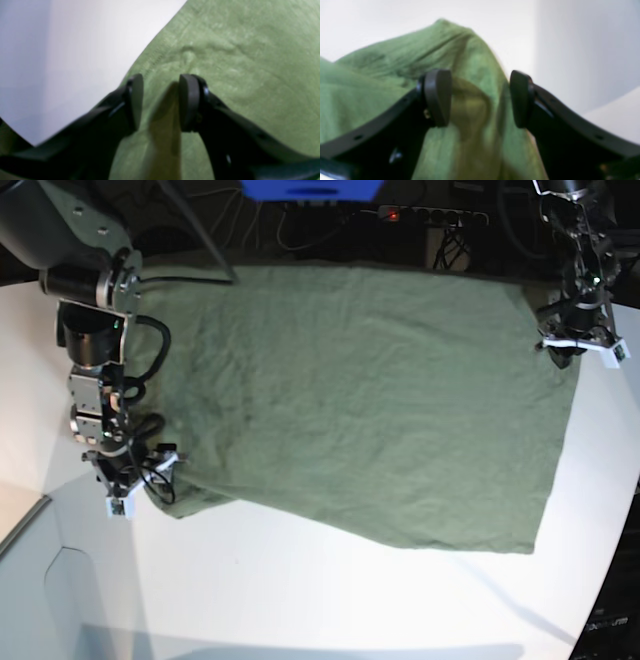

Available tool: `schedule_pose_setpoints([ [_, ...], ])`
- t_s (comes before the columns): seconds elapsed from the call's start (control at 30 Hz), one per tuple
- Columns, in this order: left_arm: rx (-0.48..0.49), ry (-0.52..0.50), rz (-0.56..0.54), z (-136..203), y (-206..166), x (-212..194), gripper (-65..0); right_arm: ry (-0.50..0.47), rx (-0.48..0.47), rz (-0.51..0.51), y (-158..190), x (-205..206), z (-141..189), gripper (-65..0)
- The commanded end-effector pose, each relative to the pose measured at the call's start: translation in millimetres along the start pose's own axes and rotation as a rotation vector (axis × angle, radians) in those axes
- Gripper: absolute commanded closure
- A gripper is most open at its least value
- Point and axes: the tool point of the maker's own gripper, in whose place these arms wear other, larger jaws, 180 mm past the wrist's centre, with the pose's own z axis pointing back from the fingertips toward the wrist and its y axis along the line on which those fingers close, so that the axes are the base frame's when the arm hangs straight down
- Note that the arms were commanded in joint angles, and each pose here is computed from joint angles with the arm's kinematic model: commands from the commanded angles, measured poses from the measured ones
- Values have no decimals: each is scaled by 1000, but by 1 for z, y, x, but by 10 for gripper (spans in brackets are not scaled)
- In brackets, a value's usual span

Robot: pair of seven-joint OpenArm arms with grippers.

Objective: Layout the t-shirt on the table in an organized manner, then fold the t-shirt properly
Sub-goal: 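Pull the right gripper's shirt side inward and down along the shirt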

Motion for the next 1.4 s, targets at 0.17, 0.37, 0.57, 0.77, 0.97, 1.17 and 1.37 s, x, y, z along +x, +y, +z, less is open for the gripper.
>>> schedule_pose_setpoints([
  [0.17,9,29,-7,1,4,-5,-238,-19,-6,-18,-4,2,-3,-340],
  [0.37,10,31,-7,1,5,-5,-238,-29,-8,-12,-5,8,-3,0],
  [0.57,1,38,8,1,-2,-12,-238,-167,-32,69,-9,36,23,0],
  [0.77,-2,42,7,0,-4,-13,-238,-333,0,185,28,53,78,0],
  [0.97,-8,32,11,-2,-7,-8,-238,-341,241,325,120,10,140,0],
  [1.17,-10,28,12,-3,-9,-6,-238,-286,448,359,184,-34,182,0],
  [1.37,-22,11,18,-7,-16,2,-238,-174,563,467,196,-79,188,-38],
])
